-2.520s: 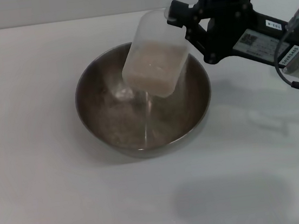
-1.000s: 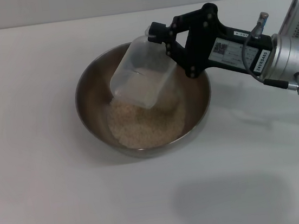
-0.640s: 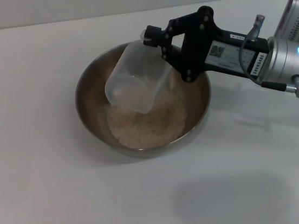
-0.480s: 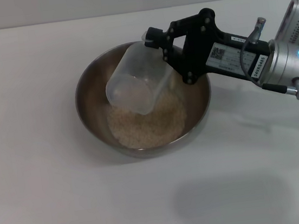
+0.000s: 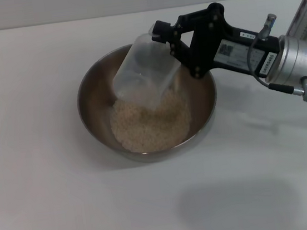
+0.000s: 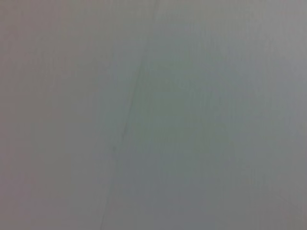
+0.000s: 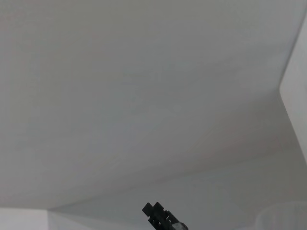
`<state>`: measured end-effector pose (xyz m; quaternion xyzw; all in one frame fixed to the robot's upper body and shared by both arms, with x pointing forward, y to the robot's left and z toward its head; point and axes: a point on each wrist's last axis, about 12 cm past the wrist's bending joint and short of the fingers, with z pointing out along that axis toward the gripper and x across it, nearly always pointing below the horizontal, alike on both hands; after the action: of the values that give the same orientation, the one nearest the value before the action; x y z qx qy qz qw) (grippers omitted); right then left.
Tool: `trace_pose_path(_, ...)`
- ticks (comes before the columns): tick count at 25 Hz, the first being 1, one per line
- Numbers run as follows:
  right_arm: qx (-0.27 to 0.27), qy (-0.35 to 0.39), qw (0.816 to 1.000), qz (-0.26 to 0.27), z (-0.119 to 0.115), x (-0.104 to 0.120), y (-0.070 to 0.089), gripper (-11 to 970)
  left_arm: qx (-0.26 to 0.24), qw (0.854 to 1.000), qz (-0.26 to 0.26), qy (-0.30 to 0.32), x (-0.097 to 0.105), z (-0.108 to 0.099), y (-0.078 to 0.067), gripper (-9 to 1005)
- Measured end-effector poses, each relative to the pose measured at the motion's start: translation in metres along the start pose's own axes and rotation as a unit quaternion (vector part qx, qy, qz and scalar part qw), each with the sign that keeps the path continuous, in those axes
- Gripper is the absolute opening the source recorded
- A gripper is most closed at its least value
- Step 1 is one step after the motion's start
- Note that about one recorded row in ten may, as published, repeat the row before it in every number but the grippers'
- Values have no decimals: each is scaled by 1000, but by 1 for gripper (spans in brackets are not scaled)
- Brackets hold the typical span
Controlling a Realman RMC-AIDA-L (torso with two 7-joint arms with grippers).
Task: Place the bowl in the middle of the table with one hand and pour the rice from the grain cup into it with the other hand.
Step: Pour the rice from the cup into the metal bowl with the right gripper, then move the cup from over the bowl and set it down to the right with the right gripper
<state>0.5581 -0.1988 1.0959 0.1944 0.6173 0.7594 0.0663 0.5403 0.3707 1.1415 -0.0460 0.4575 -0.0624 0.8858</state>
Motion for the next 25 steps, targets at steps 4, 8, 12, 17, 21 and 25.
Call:
trace_pose_path(4, 3, -4, 999, -42, -1, -3, 2, 12, -3, 1000, -2, -2, 0, -2, -1, 576)
trace_pose_path(8, 9, -10, 990, -140, -3, -7, 6, 11, -2, 1000, -4, -8, -2, -2, -3, 576)
trace_pose_path(12, 7, -17, 978, -208, -7, -8, 6, 12, -4, 1000, -3, -8, -2, -3, -3, 576)
trace_pose_path(17, 6, -17, 940, -341, -10, -11, 14, 13, -6, 1000, -4, -9, -1, -3, -5, 577)
trace_pose_path(21, -11, -35, 899, -437, -13, -11, 17, 14, -8, 1000, -7, -7, 0, -5, -7, 577)
trace_pose_path(25, -31, -76, 839, -538, -25, -11, 23, 13, -11, 1000, -11, -3, 1, -8, -8, 577)
